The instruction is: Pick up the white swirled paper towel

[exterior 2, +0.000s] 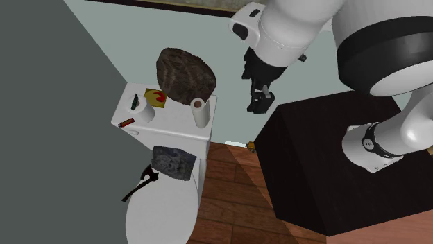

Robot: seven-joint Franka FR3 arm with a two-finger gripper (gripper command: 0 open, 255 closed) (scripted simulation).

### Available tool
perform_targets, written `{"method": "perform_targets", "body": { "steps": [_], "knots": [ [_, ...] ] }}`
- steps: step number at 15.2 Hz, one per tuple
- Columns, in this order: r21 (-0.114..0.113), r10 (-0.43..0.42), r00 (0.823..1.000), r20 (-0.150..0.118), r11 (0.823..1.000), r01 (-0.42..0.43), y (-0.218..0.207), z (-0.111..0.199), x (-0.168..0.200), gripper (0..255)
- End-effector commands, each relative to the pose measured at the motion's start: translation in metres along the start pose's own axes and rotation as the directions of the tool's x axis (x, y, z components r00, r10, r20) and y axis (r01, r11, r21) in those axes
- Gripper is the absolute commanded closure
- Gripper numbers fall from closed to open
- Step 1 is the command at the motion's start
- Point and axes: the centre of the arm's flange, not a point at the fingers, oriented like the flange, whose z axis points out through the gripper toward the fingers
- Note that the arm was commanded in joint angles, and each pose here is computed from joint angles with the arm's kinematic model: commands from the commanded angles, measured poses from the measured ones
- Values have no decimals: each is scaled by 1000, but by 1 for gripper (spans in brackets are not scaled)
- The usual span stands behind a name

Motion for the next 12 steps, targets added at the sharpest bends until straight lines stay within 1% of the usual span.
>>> {"method": "perform_targets", "body": {
  "steps": [1, 12],
  "knots": [
    [0, 0, 1000, 10, 1000, 0, 10, 23, 12, 0],
    [8, -1, 997, 74, 1000, 1, 63, 151, 68, 0]
  ]
}}
